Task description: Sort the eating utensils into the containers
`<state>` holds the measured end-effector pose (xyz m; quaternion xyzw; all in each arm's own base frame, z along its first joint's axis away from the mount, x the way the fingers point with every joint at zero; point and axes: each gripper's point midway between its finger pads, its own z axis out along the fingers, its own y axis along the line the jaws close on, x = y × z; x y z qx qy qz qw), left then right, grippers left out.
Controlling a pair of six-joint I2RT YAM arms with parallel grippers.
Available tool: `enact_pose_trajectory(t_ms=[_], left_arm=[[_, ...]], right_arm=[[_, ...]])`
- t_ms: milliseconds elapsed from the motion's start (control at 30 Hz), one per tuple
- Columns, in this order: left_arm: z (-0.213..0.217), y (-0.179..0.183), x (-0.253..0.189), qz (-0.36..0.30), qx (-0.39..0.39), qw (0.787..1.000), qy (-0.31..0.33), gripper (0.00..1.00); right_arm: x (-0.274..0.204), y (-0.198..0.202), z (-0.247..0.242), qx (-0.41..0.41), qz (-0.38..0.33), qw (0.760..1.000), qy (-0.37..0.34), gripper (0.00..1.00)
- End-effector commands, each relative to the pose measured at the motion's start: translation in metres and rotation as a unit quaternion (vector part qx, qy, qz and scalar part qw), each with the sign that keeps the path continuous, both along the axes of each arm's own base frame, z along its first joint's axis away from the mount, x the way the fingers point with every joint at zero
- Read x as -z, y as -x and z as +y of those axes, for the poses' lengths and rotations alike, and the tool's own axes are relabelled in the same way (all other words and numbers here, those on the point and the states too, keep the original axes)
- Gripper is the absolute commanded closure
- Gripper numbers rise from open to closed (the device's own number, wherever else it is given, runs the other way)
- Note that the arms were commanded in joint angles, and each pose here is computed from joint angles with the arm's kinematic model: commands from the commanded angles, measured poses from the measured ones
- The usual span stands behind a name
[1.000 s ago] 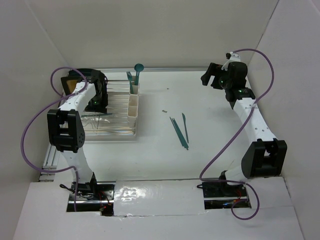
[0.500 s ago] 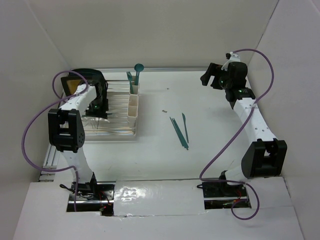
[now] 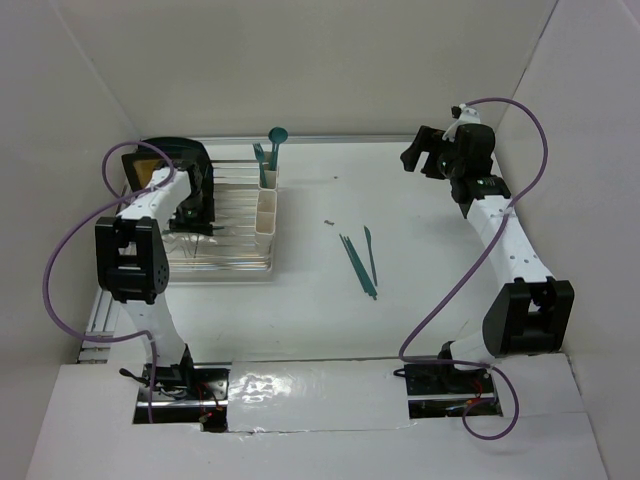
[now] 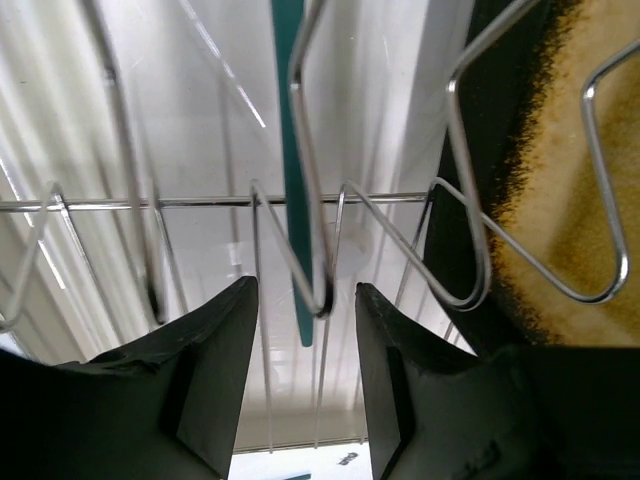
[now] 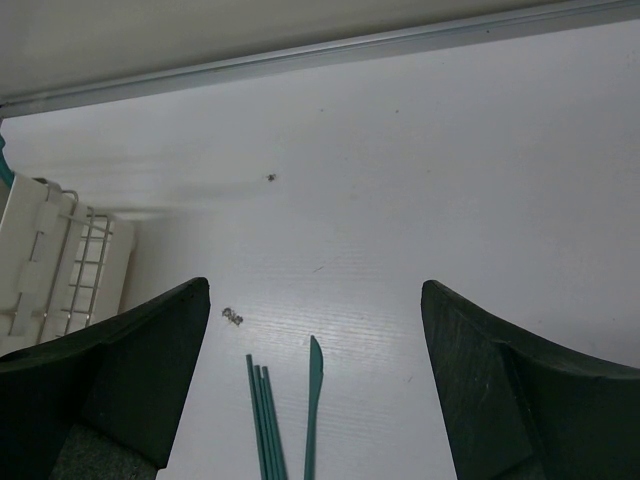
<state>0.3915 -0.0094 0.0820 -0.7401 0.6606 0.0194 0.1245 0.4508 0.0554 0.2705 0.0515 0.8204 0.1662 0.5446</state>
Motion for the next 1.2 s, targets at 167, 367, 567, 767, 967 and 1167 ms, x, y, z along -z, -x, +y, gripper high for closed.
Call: enact_pose_trajectory(t_ms=[167,367,567,767,967,1167], left_arm=[[0.001,-0.008,0.004,0.003,-0.008,1.000,0.004,0.51],[0.002,-0.011,0.007,0.003,-0.008,1.000,0.003,0.55],[0.002,-0.012,0.010,0.003,-0.009,1.000,0.001,0.65],[0.004,-0.015,-0.002,-0.015,-0.009,1.000,-0.006,0.80],[0.005,-0.009,-0.019,-0.024,-0.018,1.000,-0.004,0.89],[0.004,-0.002,-0.037,-0.040,-0.019,0.999,-0.001,0.94]], right_arm=[[-0.006,0.001,-0.005,0.007,-0.002,1.000,-0.004,0.08],[-0.006,0.003,-0.006,0.008,0.000,1.000,-0.004,0.08],[-0.005,0.005,-0.008,0.013,0.000,1.000,-0.003,0.08],[-0.005,0.004,-0.008,0.015,0.001,1.000,-0.005,0.08],[0.000,0.005,-0.008,0.018,0.007,1.000,-0.010,0.08],[0.001,0.005,-0.007,0.018,0.009,1.000,-0.014,0.08]])
